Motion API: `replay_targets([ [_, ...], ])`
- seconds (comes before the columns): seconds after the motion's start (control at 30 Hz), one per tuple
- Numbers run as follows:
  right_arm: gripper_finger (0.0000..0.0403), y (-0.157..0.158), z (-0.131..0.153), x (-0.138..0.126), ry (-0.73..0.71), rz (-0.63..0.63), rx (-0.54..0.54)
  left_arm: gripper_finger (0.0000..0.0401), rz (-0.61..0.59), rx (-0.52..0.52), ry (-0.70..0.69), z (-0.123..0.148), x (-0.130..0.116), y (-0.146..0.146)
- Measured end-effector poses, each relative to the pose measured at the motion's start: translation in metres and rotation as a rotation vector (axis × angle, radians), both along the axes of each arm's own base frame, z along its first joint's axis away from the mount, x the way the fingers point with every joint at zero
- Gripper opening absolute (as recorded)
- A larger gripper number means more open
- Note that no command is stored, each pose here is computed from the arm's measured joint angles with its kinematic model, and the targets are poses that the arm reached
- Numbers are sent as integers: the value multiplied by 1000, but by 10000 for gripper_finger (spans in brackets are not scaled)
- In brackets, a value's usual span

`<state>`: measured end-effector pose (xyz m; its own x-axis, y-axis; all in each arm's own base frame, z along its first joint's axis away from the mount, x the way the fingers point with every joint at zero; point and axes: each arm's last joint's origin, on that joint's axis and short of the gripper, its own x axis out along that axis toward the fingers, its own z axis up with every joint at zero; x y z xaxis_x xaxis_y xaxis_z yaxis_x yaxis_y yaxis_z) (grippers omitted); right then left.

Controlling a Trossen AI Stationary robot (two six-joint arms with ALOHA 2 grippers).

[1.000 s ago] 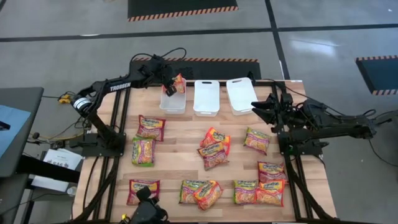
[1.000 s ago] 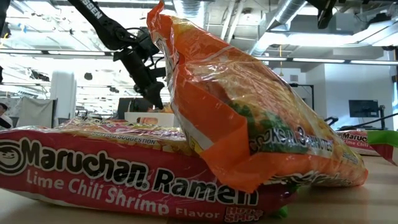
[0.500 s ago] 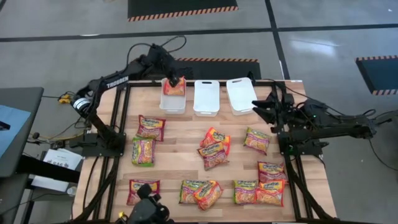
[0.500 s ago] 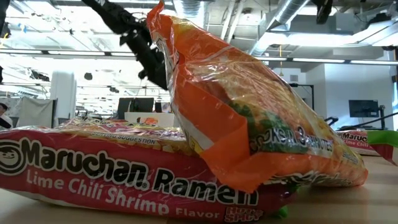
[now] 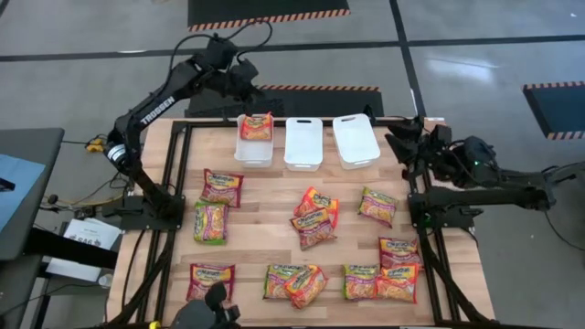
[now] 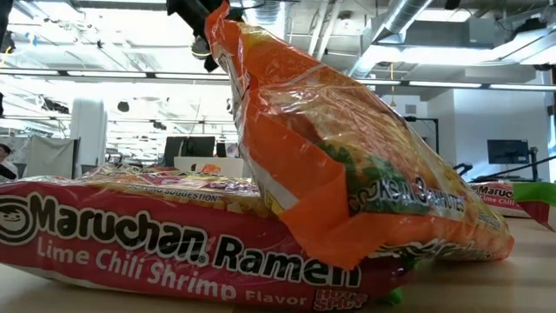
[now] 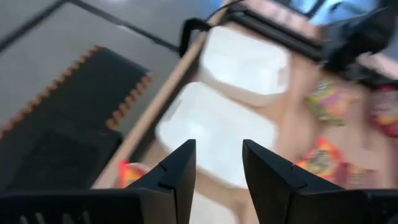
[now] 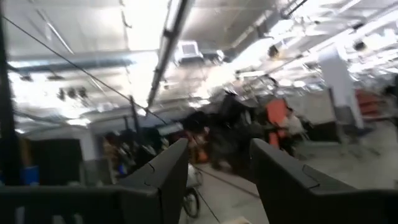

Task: Sort Maruchan noodles
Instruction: Put the red noodle pack into the right white bin

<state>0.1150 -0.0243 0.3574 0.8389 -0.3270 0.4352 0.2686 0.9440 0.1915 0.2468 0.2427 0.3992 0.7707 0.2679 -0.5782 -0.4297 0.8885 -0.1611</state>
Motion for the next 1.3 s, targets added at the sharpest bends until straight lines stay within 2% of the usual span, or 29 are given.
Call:
replay_targets([
  [0.13, 222, -8, 12, 7, 128, -46, 15, 116, -84, -98, -75, 7, 5, -11],
  [0.3, 235, -18, 23, 21, 298, 24, 40, 116, -234, -202, -148, 10, 14, -26],
  [0.6, 235, -37, 33, 50, 529, 260, 138, 116, -350, -184, -189, 30, 16, -66],
  [0.73, 235, -48, 24, 69, 629, 333, 195, 116, -337, -138, -185, 42, 8, -83],
  [0.9, 235, -58, 1, 92, 751, 408, 276, 116, -260, -85, -127, 50, -5, -100],
  [1.03, 235, -63, -19, 109, 841, 467, 331, 116, -230, -88, -56, 49, -11, -111],
  [1.3, 235, -59, -50, 139, 961, 578, 387, 116, -267, -98, 79, 40, -9, -143],
])
